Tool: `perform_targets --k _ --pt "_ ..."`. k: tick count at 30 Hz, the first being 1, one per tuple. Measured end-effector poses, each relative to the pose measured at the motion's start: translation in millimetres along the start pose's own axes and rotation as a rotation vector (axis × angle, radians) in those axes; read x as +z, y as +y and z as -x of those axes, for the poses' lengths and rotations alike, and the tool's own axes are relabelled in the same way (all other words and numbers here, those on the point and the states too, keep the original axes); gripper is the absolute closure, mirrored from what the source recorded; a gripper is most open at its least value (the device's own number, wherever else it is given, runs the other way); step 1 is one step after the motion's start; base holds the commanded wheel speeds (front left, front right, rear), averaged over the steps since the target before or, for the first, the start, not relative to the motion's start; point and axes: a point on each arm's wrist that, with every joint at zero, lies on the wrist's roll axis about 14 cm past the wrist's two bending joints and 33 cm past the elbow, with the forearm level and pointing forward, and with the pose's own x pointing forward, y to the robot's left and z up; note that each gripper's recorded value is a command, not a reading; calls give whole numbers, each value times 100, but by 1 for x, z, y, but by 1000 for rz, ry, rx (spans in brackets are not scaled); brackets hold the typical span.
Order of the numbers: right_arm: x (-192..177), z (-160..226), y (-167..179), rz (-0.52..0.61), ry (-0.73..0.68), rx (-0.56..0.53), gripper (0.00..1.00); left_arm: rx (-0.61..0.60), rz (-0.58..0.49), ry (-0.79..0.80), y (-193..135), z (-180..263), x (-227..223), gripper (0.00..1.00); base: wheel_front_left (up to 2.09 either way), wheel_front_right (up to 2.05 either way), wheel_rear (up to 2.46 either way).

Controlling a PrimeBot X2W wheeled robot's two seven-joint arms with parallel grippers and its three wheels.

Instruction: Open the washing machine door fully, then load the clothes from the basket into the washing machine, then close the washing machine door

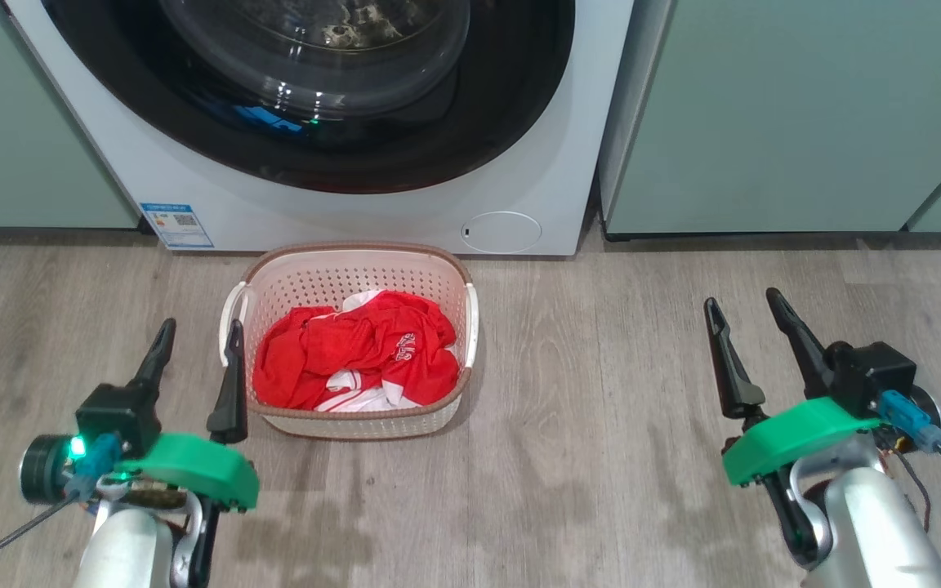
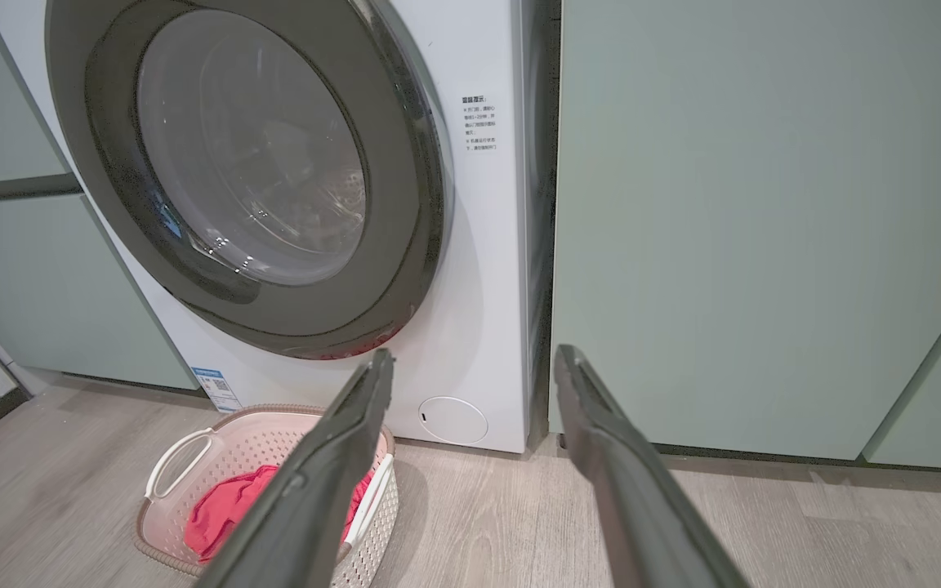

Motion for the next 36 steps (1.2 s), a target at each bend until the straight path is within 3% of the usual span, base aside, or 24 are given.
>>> perform_targets --k 22,23,24,33,36 --pt "0 0 2 -13 -7 3 0 -8 6 -5 -1 -1 1 0 0 0 0" --pt "0 0 3 -18 -6 6 45 -8 6 -4 -1 -1 1 0 0 0 0" --pt "-1 -1 5 -28 -5 10 100 -7 5 -3 -1 -1 0 0 0 0 0" --pt "-2 -3 6 -98 -11 6 100 -1 9 -1 1 -2 -1 0 0 0 0" --pt "-3 -4 2 -213 -17 -19 100 -2 9 -2 1 -4 -1 0 0 0 0"
